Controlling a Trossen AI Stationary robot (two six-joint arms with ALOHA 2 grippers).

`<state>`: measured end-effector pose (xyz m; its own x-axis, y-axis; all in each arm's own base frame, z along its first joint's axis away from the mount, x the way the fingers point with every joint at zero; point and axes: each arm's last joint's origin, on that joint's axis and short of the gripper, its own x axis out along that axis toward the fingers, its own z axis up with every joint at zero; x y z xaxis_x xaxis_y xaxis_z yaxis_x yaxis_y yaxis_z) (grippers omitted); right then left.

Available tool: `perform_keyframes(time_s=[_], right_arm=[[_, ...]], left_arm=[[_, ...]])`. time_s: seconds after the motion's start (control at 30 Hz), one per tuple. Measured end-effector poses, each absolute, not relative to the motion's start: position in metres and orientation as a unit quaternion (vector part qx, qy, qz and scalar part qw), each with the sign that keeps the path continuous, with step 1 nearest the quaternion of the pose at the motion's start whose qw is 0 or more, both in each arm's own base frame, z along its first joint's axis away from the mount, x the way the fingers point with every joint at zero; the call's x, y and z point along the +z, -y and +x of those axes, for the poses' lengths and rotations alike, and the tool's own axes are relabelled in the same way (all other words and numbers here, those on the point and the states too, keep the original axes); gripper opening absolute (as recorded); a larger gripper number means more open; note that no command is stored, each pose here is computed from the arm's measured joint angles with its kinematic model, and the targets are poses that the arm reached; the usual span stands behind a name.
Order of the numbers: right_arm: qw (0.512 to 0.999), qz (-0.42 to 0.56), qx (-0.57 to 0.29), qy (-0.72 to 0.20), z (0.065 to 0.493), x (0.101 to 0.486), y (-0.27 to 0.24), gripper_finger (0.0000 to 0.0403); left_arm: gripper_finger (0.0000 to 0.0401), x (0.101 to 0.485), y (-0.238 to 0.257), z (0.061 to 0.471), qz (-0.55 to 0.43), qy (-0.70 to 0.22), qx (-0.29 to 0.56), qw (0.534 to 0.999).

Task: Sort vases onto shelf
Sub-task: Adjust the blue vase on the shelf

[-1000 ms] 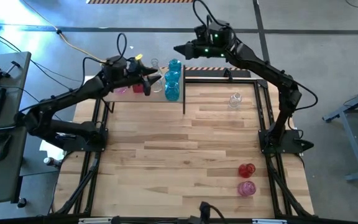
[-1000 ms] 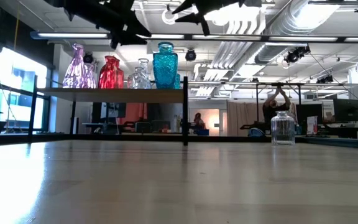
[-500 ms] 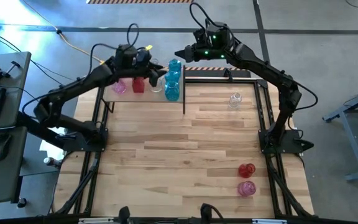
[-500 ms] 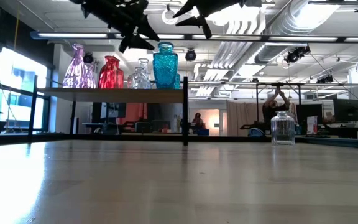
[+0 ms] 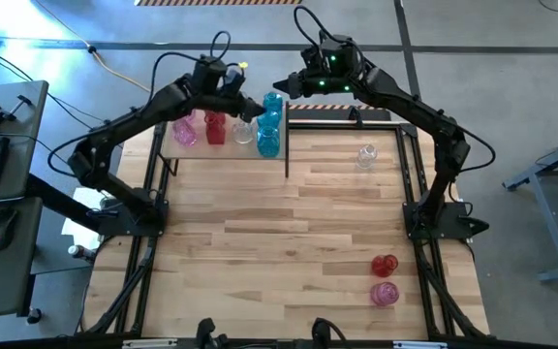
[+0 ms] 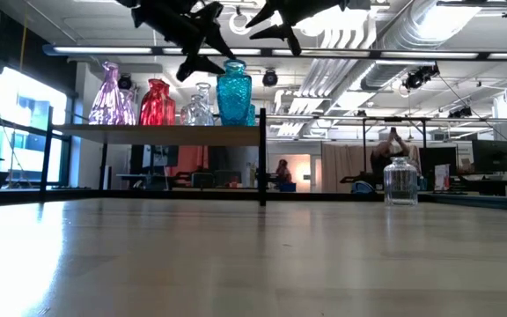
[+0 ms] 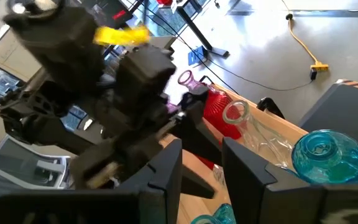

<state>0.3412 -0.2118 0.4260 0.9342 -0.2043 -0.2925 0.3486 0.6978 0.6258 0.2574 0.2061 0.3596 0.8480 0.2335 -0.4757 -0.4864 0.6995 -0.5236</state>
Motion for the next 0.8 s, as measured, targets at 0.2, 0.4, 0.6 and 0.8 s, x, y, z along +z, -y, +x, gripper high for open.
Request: perform_keyframes(time_s=[0.2,0.4,0.6,0.8], right_arm=[[0.916,0.358,-0.151,-0.101,0.341,0.426,0.212,0.0094],[0.916,0.358,-0.151,-0.101,0.341,0.426,0.212,0.0094],[0.916,0.358,-0.151,-0.101,0.341,0.426,0.212,0.0094],[0.917,0.355,-0.151,-0.101,0.341,0.426,0.212,0.0094]], left_arm=[[0.0186,0.349,-0.21,0.259,-0.355,-0.215,0.209,0.886],[0.0186,0.339,-0.214,0.264,-0.371,-0.226,0.213,0.875],[0.0186,0.331,-0.218,0.269,-0.383,-0.234,0.216,0.867],[0.0186,0.328,-0.22,0.27,-0.387,-0.236,0.219,0.864]])
